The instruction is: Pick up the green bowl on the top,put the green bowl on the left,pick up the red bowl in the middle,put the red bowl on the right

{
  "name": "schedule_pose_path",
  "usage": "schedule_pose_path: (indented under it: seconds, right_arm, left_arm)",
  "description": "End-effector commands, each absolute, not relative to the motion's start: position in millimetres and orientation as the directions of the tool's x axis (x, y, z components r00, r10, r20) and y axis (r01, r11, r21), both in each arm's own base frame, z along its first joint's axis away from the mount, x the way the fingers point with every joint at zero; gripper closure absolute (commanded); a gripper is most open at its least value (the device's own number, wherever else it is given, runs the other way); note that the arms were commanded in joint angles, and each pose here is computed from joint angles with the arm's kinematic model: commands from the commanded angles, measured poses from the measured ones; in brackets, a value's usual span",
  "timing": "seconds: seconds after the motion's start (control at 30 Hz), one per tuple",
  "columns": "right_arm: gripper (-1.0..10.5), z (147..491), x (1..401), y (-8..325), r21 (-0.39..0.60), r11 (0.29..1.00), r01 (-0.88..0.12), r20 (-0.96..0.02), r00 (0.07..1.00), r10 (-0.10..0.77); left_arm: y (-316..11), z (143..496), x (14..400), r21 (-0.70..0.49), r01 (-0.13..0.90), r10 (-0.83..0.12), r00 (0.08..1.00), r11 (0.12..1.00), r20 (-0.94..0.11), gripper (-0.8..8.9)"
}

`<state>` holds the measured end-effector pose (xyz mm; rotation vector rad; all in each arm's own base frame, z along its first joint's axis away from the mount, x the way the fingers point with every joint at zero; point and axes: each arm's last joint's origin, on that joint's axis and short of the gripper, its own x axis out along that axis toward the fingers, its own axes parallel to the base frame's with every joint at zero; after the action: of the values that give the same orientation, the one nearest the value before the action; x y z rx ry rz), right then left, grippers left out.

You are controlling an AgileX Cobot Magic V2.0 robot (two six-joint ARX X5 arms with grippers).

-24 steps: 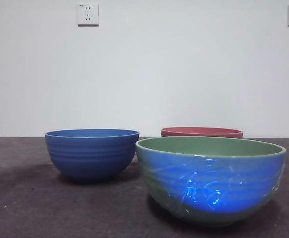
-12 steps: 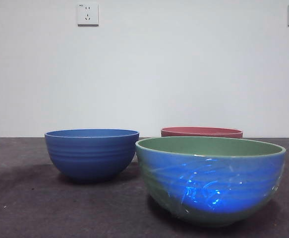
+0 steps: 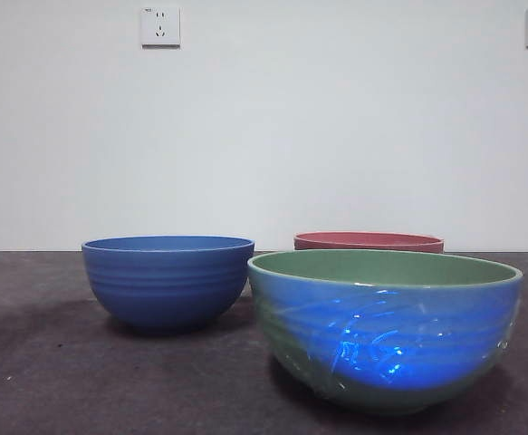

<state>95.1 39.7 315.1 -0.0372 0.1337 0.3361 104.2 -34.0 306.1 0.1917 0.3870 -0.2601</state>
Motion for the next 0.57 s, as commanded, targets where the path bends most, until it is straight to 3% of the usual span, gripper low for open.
schedule_pose_path:
  seconds: [0.03, 0.17, 0.3, 0.57]
  right_arm:
    - [9.6, 314, 95, 40, -0.002, 0.945, -0.327, -0.136, 0.936, 0.324]
    - [9.6, 314, 95, 40, -0.002, 0.945, -0.327, -0.136, 0.936, 0.324]
    - [9.6, 314, 95, 40, -0.002, 0.945, -0.328, -0.136, 0.936, 0.325]
    - [9.6, 314, 96, 40, -0.002, 0.945, -0.328, -0.138, 0.936, 0.324]
  left_arm:
    - [-25, 312, 87, 0.15, 0.252, -0.199, 0.934, 0.956, -0.297, 8.17]
    - [-12, 308, 73, 0.139, 0.12, -0.1, 0.985, 0.983, -0.141, 8.17]
    - [-4, 278, 74, 0.103, -0.002, 0.007, 0.999, 0.995, -0.05, 8.17]
    - [-3, 196, 93, 0.064, 0.065, -0.062, 0.997, 0.996, -0.049, 8.17]
